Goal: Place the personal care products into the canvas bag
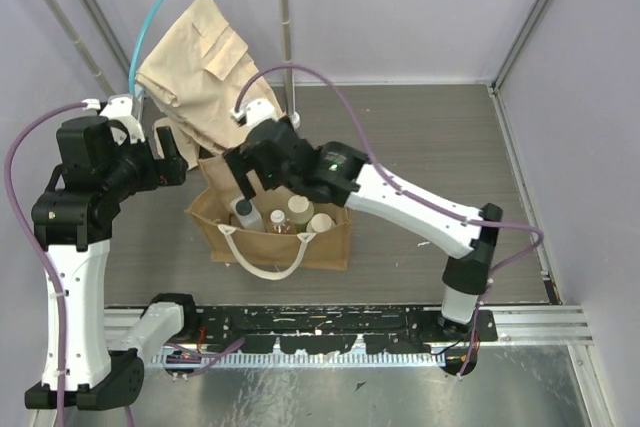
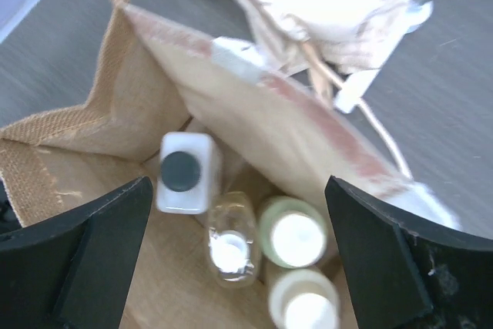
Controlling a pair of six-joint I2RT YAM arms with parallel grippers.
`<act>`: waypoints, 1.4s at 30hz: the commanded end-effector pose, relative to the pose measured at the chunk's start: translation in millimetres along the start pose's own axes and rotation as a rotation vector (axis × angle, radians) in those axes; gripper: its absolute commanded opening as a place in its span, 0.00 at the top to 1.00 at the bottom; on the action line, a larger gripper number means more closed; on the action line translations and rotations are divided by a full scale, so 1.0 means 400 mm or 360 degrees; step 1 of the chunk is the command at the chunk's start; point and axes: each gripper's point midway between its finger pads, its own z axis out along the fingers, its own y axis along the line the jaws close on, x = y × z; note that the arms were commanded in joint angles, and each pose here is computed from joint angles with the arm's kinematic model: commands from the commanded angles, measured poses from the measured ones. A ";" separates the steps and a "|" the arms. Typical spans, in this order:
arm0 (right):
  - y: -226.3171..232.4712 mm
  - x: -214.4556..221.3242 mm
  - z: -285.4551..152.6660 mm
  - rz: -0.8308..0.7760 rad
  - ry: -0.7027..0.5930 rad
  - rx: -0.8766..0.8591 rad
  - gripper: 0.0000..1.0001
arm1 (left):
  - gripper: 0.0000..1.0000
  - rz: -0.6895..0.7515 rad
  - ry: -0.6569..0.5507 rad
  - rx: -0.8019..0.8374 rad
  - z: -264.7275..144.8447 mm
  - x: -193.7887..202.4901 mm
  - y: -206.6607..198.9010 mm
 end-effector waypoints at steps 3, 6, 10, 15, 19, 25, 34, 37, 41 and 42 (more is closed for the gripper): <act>-0.306 -0.181 -0.170 0.0172 -0.0353 0.0251 0.00 | 0.02 0.0104 -0.0091 -0.0222 0.050 -0.093 0.061; -0.473 -0.191 -0.206 0.0271 -0.0423 0.0381 0.00 | 0.02 0.0114 -0.0079 -0.0243 0.103 -0.128 0.070; -0.693 -0.121 -0.224 0.0360 -0.0349 0.0664 0.00 | 0.02 0.0123 0.0000 -0.0207 0.200 -0.133 0.074; -0.872 0.033 -0.199 0.0513 -0.0173 0.0782 0.00 | 0.02 0.0106 0.0039 -0.0201 0.312 -0.125 0.105; -0.989 0.169 -0.177 0.0689 -0.0065 0.0887 0.00 | 0.02 0.0068 0.0017 -0.0211 0.380 -0.132 0.143; -1.061 0.321 -0.164 0.0906 0.0057 0.0981 0.00 | 0.02 0.0022 0.0037 -0.0238 0.421 -0.076 0.173; -1.081 0.366 -0.157 0.0951 0.0158 0.1084 0.00 | 0.02 -0.0119 0.0105 -0.0373 0.412 -0.052 0.199; -1.081 0.366 -0.163 0.0941 0.0157 0.1092 0.00 | 0.02 -0.0156 0.0064 -0.0390 0.413 -0.053 0.201; -1.081 0.364 -0.168 0.0929 0.0153 0.1095 0.00 | 0.02 -0.0202 0.0050 -0.0425 0.414 -0.052 0.209; -1.080 0.363 -0.168 0.0929 0.0153 0.1091 0.00 | 0.02 -0.0207 0.0055 -0.0430 0.416 -0.050 0.210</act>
